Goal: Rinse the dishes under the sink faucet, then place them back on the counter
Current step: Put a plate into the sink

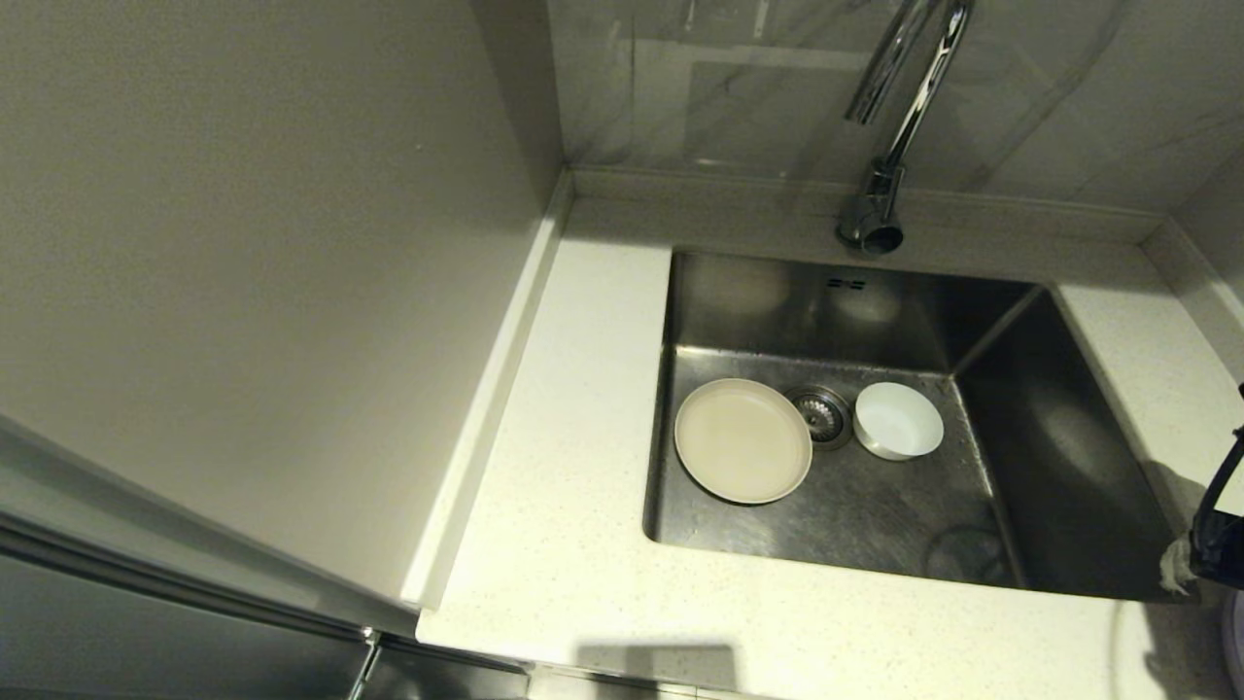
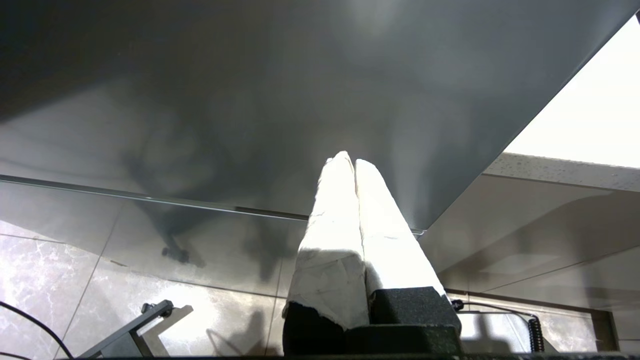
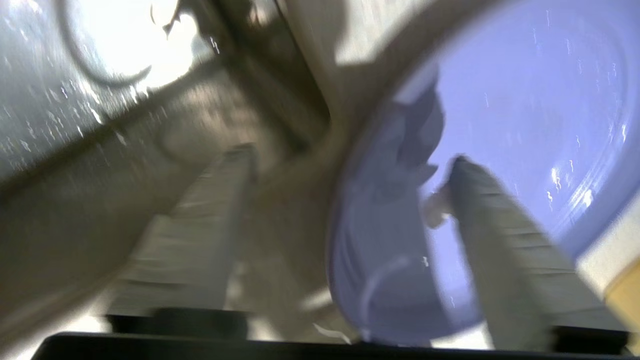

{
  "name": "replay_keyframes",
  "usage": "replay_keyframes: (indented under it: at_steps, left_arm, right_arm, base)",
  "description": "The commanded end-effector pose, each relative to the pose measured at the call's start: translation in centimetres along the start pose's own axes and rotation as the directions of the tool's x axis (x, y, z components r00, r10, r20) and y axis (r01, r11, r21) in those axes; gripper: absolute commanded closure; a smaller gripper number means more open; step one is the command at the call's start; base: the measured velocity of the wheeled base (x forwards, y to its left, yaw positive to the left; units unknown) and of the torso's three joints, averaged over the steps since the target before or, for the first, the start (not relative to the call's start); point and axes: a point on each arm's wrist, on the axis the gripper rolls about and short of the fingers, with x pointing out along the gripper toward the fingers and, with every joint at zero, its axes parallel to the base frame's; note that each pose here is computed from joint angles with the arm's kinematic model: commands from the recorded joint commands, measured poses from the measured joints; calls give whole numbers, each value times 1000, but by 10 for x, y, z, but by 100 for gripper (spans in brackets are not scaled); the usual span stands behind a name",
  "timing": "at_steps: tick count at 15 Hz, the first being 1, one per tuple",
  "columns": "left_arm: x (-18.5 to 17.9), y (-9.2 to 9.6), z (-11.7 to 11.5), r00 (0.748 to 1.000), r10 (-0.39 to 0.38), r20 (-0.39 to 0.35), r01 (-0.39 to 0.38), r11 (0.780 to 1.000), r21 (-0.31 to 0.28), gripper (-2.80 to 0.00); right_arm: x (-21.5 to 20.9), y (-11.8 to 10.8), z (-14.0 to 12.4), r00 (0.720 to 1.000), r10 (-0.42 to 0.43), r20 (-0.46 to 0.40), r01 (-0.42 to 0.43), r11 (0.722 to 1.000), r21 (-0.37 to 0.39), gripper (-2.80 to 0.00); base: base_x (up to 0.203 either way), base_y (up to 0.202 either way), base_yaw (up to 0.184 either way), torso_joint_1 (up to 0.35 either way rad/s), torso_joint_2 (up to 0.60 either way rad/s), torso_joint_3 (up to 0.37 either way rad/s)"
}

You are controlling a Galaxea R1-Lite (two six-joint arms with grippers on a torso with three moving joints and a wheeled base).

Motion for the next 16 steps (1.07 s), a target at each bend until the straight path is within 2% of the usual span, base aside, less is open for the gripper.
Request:
replay_keyframes:
  at_steps: [1, 8, 12, 16]
  left_arm:
    - [0, 0, 0, 1000, 1, 4, -1, 1000, -1, 0]
    - [0, 0, 0, 1000, 1, 4, -1, 1000, -1, 0]
    - [0, 0, 0, 1000, 1, 4, -1, 1000, -1, 0]
    - [0, 0, 0, 1000, 1, 4, -1, 1000, -1, 0]
  right_arm:
    - [7, 3, 3, 1000, -6, -8, 6, 1000, -3, 0]
    - [7, 2, 3, 1000, -9, -5, 9, 1000, -1, 0]
    - [-7, 0, -1, 999, 15, 36, -15, 1000, -7, 0]
    - [-26, 26, -15, 992, 104, 73, -92, 985, -146, 0]
  base:
    - [0, 0, 0, 0, 0, 0]
    - [0, 0, 0, 0, 0, 0]
    - [0, 0, 0, 0, 0, 0]
    - [0, 0, 0, 0, 0, 0]
